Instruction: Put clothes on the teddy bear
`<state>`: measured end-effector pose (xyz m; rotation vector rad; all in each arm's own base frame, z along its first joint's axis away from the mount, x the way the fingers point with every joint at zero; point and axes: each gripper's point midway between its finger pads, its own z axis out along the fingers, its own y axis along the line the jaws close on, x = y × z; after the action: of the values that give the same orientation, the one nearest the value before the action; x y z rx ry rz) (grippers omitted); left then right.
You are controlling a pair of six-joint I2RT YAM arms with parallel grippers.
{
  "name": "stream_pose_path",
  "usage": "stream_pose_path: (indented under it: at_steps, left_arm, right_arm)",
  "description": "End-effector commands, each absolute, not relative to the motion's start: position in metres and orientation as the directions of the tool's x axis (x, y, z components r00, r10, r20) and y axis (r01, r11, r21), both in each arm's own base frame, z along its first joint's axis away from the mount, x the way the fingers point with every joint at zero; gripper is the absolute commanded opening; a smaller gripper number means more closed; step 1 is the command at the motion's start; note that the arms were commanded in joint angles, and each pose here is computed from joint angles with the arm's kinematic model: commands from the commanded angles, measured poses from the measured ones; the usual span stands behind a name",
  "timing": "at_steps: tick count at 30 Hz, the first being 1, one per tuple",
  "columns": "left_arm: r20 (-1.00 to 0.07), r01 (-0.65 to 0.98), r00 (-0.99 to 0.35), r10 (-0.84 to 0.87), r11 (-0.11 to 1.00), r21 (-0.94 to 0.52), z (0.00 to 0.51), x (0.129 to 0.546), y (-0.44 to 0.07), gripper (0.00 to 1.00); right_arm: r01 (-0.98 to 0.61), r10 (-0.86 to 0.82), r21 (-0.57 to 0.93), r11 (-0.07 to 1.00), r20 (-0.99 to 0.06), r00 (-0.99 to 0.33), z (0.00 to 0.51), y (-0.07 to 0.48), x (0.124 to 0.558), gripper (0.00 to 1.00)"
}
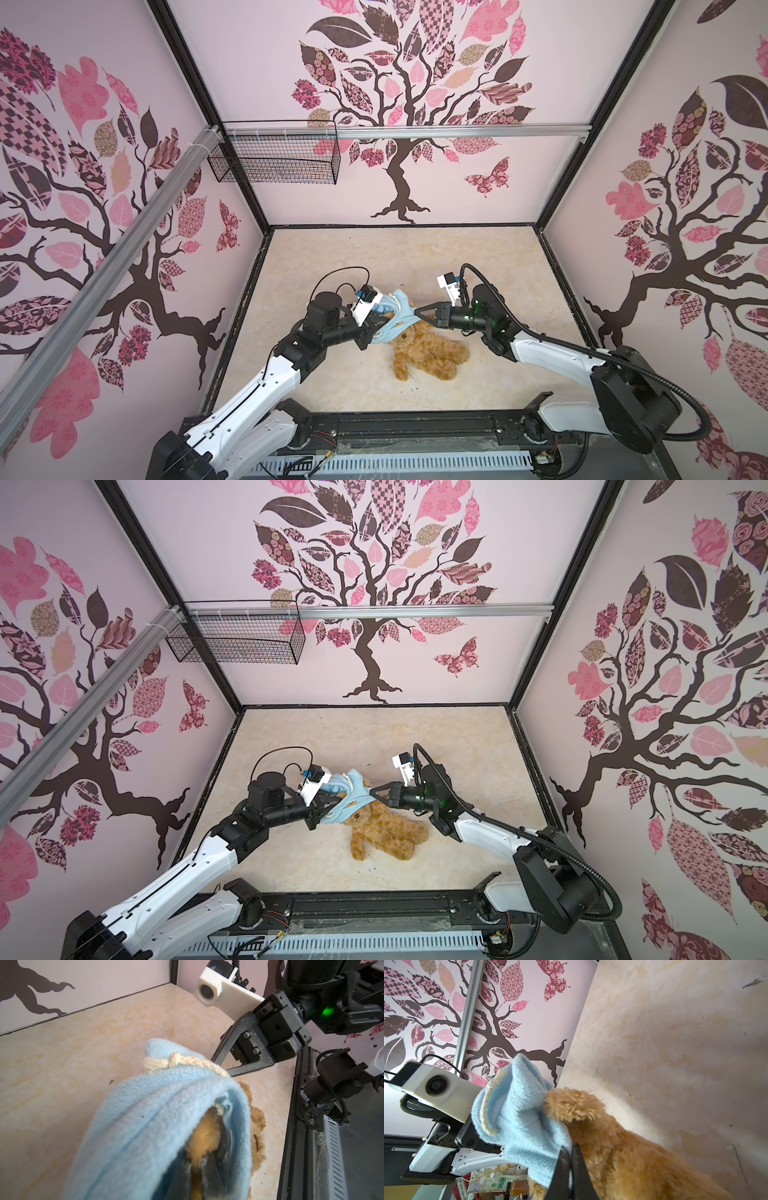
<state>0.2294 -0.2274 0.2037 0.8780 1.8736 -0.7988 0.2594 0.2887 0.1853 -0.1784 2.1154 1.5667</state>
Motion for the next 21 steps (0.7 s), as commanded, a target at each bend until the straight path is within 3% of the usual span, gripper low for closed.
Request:
stream_pose_path:
  at_steps: [1,4,7,10,15,19,21]
  left_arm:
    - [-0.905,0.747,-0.39,0.17,0.633,-0.203,0.207,0.244,-0.211,0.0]
    - [-0.883,0.687,-0.463,0.075,0.66,-0.304,0.21,0.253,-0.213,0.0]
    - [-0.857,0.645,-0.514,0.014,0.665,-0.377,0.209,0.255,-0.213,0.0]
    - [-0.854,0.647,-0.52,0.018,0.661,-0.38,0.204,0.25,-0.212,0.0]
    - [-0.845,0.635,-0.534,0.028,0.674,-0.379,0.198,0.248,-0.209,0.0]
    - [-0.827,0.623,-0.563,0.008,0.662,-0.417,0.199,0.246,-0.212,0.0]
    - [-0.819,0.618,-0.573,0.0,0.656,-0.433,0.199,0.244,-0.213,0.0]
  right_arm:
    - [-0.318,0.212,0.789,0.526,-0.484,-0.849,0.144,0.276,0.285,0.02]
    - [-0.412,0.079,0.69,0.595,-0.561,-0.824,0.139,0.291,0.278,0.1]
    - [-0.47,0.049,0.619,0.629,-0.635,-0.771,0.142,0.281,0.277,0.19]
    - [-0.547,0.024,0.603,0.581,-0.684,-0.729,0.16,0.281,0.266,0.29]
    - [-0.674,0.028,0.611,0.414,-0.749,-0.662,0.191,0.295,0.239,0.49]
    - [-0.762,-0.023,0.503,0.408,-0.829,-0.559,0.196,0.307,0.231,0.71]
    - [-0.786,-0.039,0.476,0.395,-0.846,-0.532,0.196,0.315,0.23,0.77]
